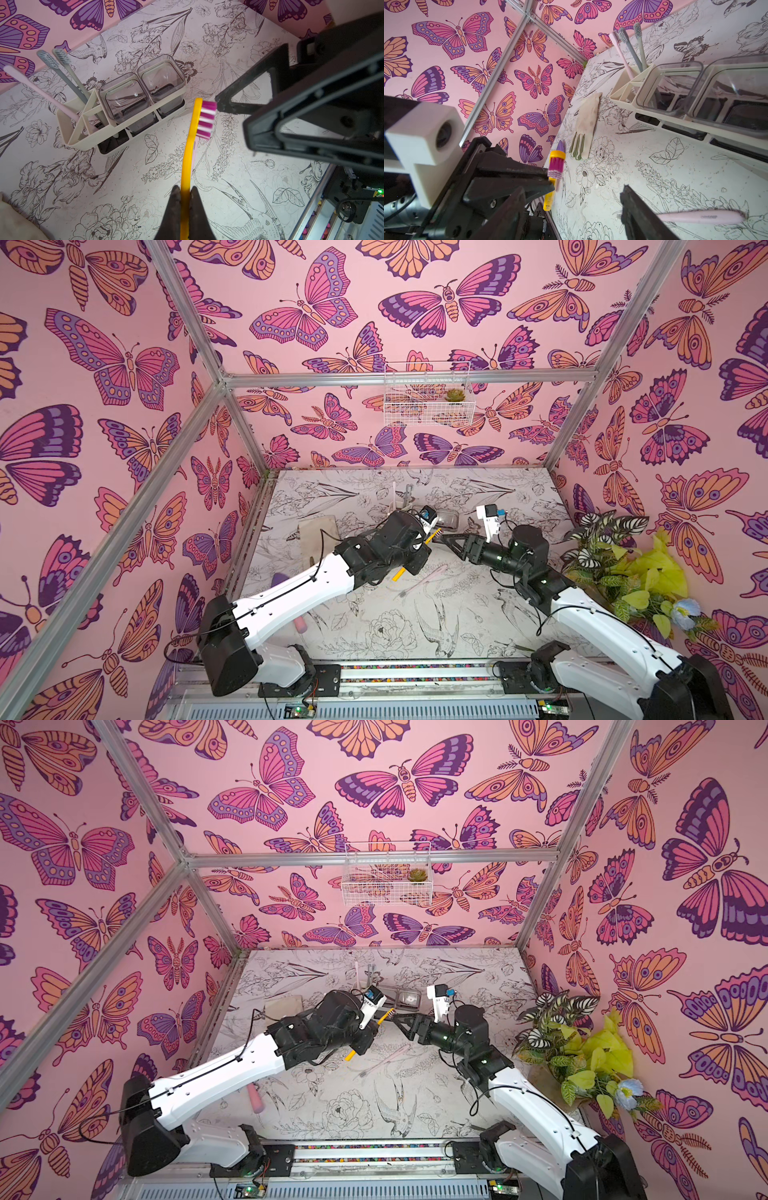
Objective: Place the toothbrush into the toothbrush holder
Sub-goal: Pick up the toothbrush from the center of the board.
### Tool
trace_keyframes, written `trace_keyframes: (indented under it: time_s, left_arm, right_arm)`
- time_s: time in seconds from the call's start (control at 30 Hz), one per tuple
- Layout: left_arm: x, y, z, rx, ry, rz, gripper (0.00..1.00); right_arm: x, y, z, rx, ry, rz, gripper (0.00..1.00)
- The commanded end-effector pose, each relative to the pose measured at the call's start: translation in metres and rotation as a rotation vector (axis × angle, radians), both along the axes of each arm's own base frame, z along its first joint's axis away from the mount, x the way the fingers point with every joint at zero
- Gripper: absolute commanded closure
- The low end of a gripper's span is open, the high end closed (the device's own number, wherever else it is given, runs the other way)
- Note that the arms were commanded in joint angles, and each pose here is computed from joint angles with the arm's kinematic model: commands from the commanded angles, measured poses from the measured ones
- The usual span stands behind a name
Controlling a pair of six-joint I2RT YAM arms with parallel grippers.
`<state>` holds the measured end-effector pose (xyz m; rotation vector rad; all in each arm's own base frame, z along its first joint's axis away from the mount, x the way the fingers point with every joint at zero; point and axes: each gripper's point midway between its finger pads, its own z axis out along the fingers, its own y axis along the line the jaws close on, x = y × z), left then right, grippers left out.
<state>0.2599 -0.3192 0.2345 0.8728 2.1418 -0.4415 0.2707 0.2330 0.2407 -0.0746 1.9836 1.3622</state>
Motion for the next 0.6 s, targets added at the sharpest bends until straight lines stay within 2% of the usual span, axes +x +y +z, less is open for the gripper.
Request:
trace_keyframes:
  time_s: [0.0,0.57]
  left_arm:
    - [0.006,-0.009,0.006,-0.027,-0.006,0.0,1.0]
    - [0.006,-0.03,0.007,-0.046,-0.002,-0.042,1.0]
  right_arm:
    - [0.004,0.008,0.021,0.031,-0.045,0.014,0.27]
    - [0.021,0.013,0.015,0.054,-0.004,-0.026,0.33]
